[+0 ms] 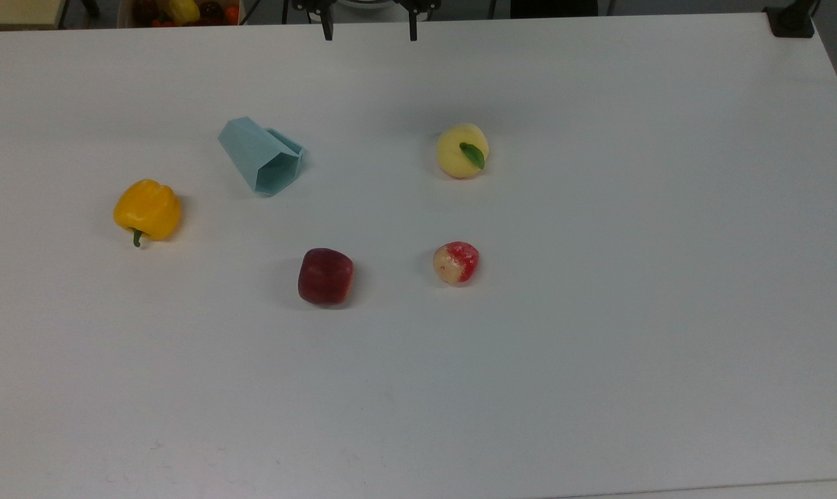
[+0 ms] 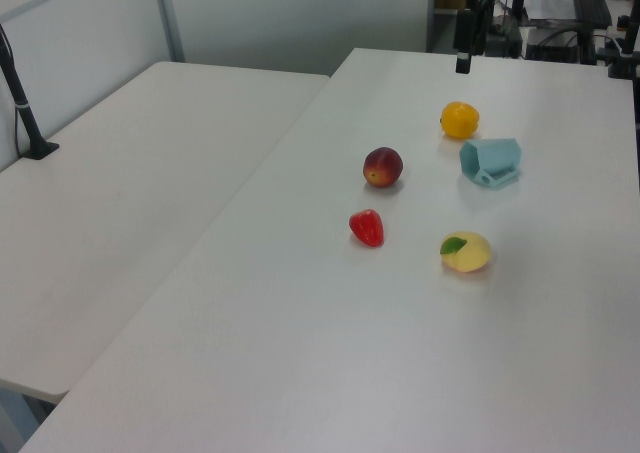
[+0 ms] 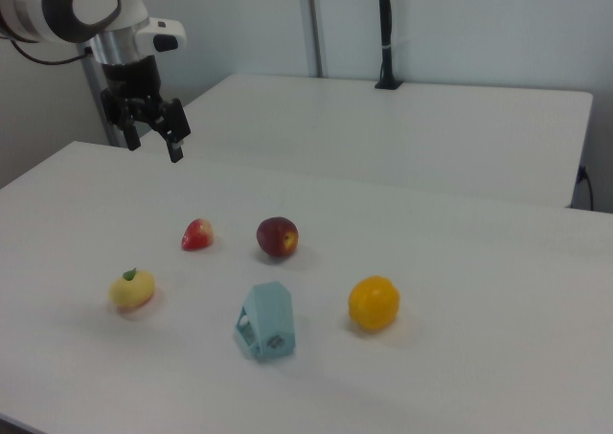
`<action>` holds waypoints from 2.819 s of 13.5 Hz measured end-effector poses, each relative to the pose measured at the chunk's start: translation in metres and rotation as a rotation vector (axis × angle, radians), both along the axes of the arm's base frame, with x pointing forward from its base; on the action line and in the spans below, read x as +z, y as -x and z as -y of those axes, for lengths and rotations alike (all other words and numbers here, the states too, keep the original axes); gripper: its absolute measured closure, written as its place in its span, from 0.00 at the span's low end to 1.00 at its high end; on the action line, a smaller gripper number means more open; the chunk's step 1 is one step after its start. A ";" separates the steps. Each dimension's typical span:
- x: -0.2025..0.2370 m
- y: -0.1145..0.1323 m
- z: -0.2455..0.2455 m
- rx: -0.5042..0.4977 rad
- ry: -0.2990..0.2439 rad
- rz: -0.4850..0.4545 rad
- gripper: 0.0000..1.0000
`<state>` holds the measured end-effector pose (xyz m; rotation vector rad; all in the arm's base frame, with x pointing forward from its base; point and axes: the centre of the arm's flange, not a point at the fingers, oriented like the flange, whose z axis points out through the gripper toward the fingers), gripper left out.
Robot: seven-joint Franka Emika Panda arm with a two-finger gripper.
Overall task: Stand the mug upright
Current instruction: 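Move the gripper over the tipped light-blue mug and lower it, then close the gripper on the mug's rim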
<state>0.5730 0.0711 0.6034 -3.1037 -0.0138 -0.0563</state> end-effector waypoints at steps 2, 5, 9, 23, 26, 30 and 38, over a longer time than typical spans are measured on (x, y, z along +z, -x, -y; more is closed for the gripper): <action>0.000 -0.001 0.001 -0.095 0.001 -0.002 0.00; 0.002 -0.002 0.006 -0.319 0.043 0.004 0.00; -0.021 0.001 0.019 -0.604 0.186 -0.085 0.00; -0.196 -0.079 0.117 -1.016 0.398 -0.298 0.00; -0.216 -0.090 0.115 -1.023 0.393 -0.266 0.00; -0.237 -0.087 0.116 -1.015 0.407 -0.286 0.00; -0.286 -0.060 0.128 -0.898 0.539 -0.373 0.08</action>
